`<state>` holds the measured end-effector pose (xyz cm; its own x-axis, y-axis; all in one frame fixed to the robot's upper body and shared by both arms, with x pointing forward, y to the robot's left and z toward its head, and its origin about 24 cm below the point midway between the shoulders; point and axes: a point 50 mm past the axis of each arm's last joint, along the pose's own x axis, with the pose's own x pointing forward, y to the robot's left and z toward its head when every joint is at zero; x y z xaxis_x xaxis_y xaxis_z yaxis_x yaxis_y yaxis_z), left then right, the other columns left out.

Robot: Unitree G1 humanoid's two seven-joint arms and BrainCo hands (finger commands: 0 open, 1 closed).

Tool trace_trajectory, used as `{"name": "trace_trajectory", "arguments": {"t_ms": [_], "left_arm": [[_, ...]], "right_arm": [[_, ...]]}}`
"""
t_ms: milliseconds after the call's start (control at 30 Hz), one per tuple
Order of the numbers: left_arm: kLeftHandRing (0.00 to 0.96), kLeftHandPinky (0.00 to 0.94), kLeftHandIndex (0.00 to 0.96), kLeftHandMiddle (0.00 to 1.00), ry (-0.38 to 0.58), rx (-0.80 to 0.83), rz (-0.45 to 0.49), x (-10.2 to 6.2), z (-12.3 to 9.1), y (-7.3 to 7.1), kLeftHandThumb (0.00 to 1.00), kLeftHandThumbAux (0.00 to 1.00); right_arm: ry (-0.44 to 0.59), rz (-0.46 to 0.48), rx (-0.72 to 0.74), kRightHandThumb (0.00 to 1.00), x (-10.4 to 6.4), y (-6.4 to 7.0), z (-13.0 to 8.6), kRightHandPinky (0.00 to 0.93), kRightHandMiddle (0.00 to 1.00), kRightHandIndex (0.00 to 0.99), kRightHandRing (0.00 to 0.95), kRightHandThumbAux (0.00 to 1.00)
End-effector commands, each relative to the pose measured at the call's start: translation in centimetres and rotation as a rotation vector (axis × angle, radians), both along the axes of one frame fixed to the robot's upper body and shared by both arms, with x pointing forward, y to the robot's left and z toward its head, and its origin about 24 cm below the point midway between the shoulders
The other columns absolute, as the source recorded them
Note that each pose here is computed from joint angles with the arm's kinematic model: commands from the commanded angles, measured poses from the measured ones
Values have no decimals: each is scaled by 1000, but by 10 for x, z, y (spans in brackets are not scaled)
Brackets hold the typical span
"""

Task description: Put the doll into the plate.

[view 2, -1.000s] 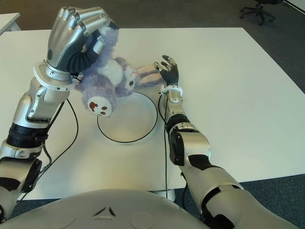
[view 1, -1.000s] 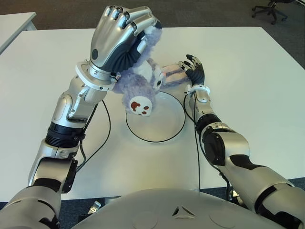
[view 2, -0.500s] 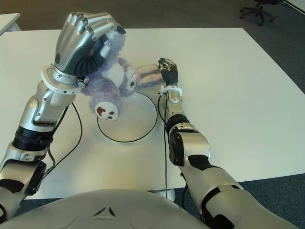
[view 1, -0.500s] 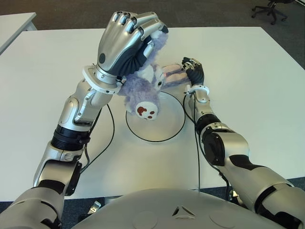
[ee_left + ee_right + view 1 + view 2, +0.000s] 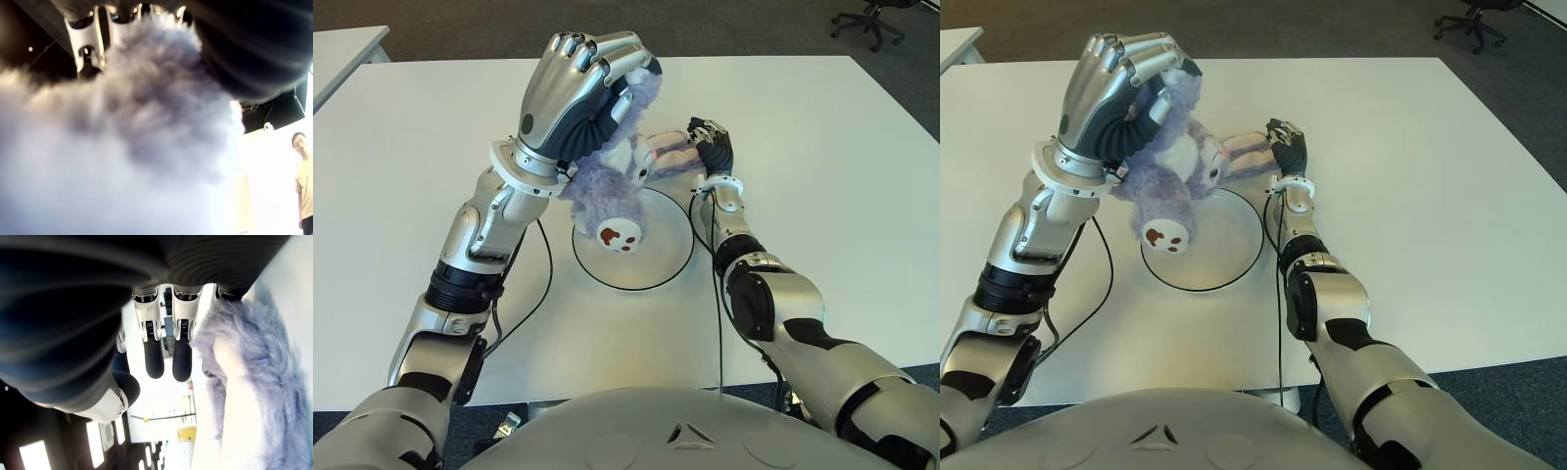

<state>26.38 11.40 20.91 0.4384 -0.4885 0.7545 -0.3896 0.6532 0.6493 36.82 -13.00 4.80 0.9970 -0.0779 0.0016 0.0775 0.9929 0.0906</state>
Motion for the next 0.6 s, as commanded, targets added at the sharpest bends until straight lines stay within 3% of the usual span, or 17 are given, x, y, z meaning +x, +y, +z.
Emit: {"name": "trace_trajectory", "arguments": {"t_ms": [33, 300, 600], "left_arm": [[609, 578, 399, 570, 43, 11, -18, 0, -8, -4, 850, 664], [638, 629, 410, 596, 51, 14, -34, 0, -9, -5, 854, 662], [640, 619, 412, 599, 50, 29, -32, 0, -10, -6, 856, 661]], "right_arm": [[201, -4, 24, 695, -28, 4, -50, 228, 213, 402, 203, 725], [205, -3, 19, 693, -28, 5, -51, 233, 211, 401, 203, 726], [207, -1, 23, 693, -29, 6, -52, 242, 211, 400, 207, 726]]}}
